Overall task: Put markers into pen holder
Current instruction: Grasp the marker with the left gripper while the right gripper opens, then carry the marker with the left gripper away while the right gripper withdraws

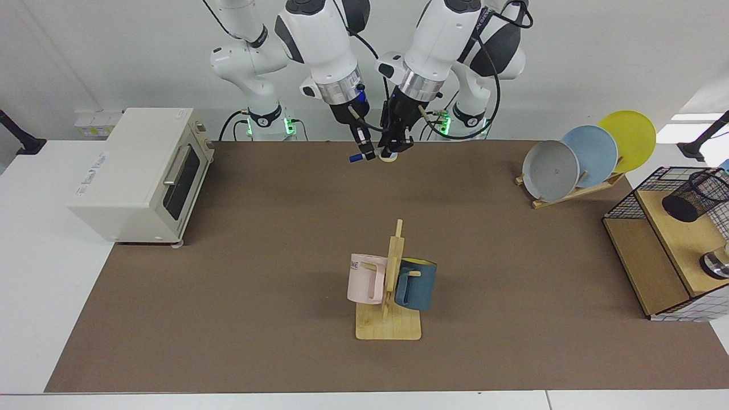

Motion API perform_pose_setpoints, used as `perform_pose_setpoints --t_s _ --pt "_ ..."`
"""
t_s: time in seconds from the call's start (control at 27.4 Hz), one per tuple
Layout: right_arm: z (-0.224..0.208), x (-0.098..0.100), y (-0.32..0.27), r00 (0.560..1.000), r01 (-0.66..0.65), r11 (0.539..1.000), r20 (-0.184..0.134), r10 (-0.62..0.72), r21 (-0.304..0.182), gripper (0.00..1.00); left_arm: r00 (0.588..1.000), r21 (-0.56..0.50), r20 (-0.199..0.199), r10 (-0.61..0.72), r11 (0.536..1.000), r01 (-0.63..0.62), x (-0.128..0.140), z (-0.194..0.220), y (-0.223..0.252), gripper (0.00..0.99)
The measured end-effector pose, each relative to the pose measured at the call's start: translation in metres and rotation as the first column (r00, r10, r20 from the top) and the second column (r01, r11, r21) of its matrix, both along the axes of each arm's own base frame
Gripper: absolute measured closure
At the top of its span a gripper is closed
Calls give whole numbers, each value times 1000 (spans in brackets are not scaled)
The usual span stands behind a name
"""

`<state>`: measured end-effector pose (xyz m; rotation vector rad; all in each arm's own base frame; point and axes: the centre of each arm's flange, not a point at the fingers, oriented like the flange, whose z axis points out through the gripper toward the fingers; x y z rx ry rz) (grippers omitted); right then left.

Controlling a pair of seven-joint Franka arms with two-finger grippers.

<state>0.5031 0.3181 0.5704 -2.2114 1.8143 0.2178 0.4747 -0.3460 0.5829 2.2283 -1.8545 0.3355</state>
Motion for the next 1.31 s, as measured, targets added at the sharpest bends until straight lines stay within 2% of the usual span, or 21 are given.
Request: perform_pose_setpoints --t_s 0.26,0.29,0.36,0.4,0.51,0.55,0.58,0.66,0.69,0.77,0.87,1.06,1.13,1.24,1.31 --pt "0 2 -3 1000 -13 1000 7 13 0 802 1000 -5 0 12 1000 -12 0 0 0 837" --pt "1 4 -6 1000 -23 1000 13 23 -1 718 1000 -5 -3 20 1000 -20 1 0 0 837" --pt "1 9 -14 998 -56 998 29 56 -4 643 999 -5 -8 38 999 -38 2 -1 1 837" --pt "1 12 -20 996 -78 997 38 78 -8 546 999 -5 -11 45 999 -45 2 -1 2 837" --pt "-2 21 -40 984 -171 985 54 172 -29 419 998 -4 -17 65 998 -65 4 -2 4 837" --pt "-3 24 -49 975 -212 977 57 214 -39 370 997 -4 -19 72 997 -72 4 -2 5 837" --pt "-4 28 -58 965 -253 966 60 256 -48 269 997 -4 -21 80 997 -80 5 -2 6 837" --pt "-7 35 -80 935 -345 936 64 349 -72 194 995 -3 -24 94 996 -95 7 -2 8 837" --pt "-9 38 -92 916 -391 916 64 397 -86 97 994 -3 -26 102 995 -102 8 -3 10 837" --pt "-12 44 -114 868 -484 867 63 493 -121 22 992 -1 -30 121 993 -121 10 -3 13 837" --pt "-16 49 -139 772 -619 766 49 634 -174 4 989 18 -23 149 989 -149 16 -4 22 837" --pt "-21 49 -157 571 -796 545 -27 821 -266 4 980 83 6 201 976 -200 27 -7 43 837" --pt "-21 47 -159 498 -840 464 -61 865 -282 4 976 108 9 219 970 -219 32 -8 54 837" --pt "-22 44 -162 391 -895 351 -105 915 -276 4 970 150 11 245 958 -243 40 -11 75 837" --pt "-18 43 -165 323 -920 283 -116 939 -272 4 966 187 15 259 948 -257 45 -13 89 837"
